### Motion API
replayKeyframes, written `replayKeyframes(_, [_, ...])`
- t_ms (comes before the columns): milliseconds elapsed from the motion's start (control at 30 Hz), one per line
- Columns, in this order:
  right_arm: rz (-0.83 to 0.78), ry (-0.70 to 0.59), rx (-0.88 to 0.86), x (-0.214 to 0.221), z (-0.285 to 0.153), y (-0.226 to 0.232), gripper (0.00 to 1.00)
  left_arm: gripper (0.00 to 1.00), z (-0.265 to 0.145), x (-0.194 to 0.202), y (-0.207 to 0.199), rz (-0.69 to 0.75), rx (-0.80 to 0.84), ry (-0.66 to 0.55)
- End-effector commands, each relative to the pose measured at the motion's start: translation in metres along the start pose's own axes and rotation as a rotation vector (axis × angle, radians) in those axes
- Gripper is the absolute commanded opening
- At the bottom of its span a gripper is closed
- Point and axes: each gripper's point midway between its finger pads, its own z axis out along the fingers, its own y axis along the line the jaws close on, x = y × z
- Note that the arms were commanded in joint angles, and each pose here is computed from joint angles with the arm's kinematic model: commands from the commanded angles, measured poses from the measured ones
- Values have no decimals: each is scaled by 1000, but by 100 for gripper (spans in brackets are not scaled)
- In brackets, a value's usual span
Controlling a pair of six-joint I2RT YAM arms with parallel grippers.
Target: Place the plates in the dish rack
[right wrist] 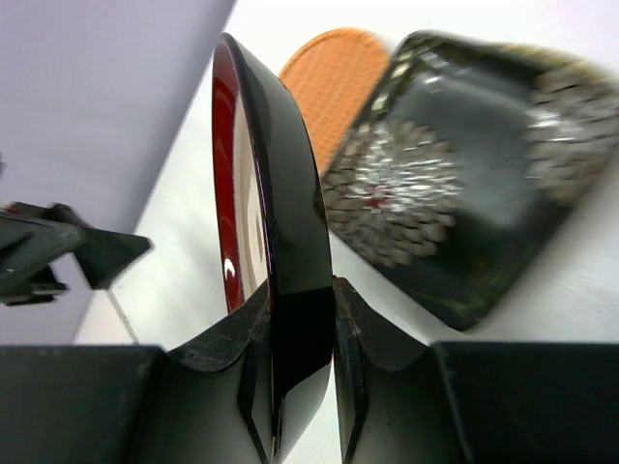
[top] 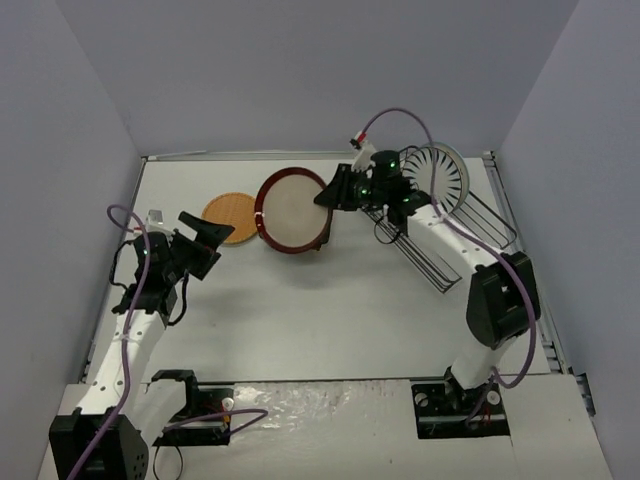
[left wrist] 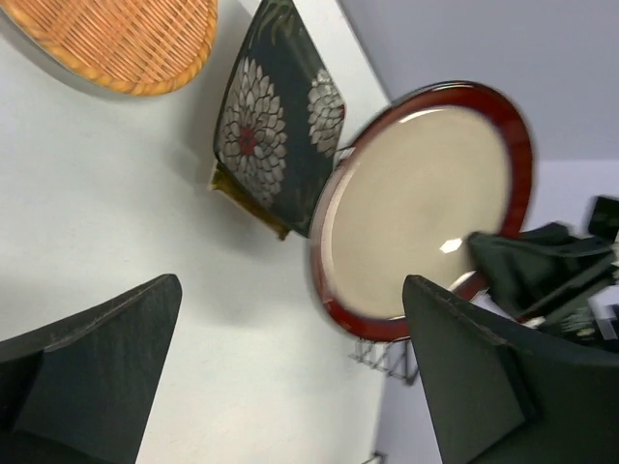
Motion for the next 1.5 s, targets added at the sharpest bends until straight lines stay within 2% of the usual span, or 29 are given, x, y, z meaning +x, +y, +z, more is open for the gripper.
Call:
replayKeyframes(0, [-312, -315, 34, -123, -105, 40, 0, 97, -24, -13, -19, 297, -37, 16])
replayKeyframes(100, [-451, -369, 177, -150, -144, 19, 0, 97, -40, -19, 3, 443, -177, 31])
replayKeyframes(200, [-661, -408, 396, -176, -197, -13, 0, 97, -59, -35, 22, 632, -312, 5])
replayKeyframes(367, [-811, -404, 617, -204, -233, -56, 0, 97, -69, -43, 32, 740, -364, -2])
replayKeyframes(533, [-907, -340, 695, -217, -225, -85, 0, 97, -62, -38, 46, 756, -366, 6])
replayKeyframes(733, [-956, -266, 764, -229, -206, -122, 0, 97, -47, -17, 58, 765, -336, 77])
replayKeyframes(867, [-967, -230, 794, -230, -198, -140, 0, 97, -49, -27, 62, 778, -386, 43])
replayKeyframes(1467, [-999, -234, 830, -239, -209, -143, 0, 97, -47, -32, 68, 771, -432, 36])
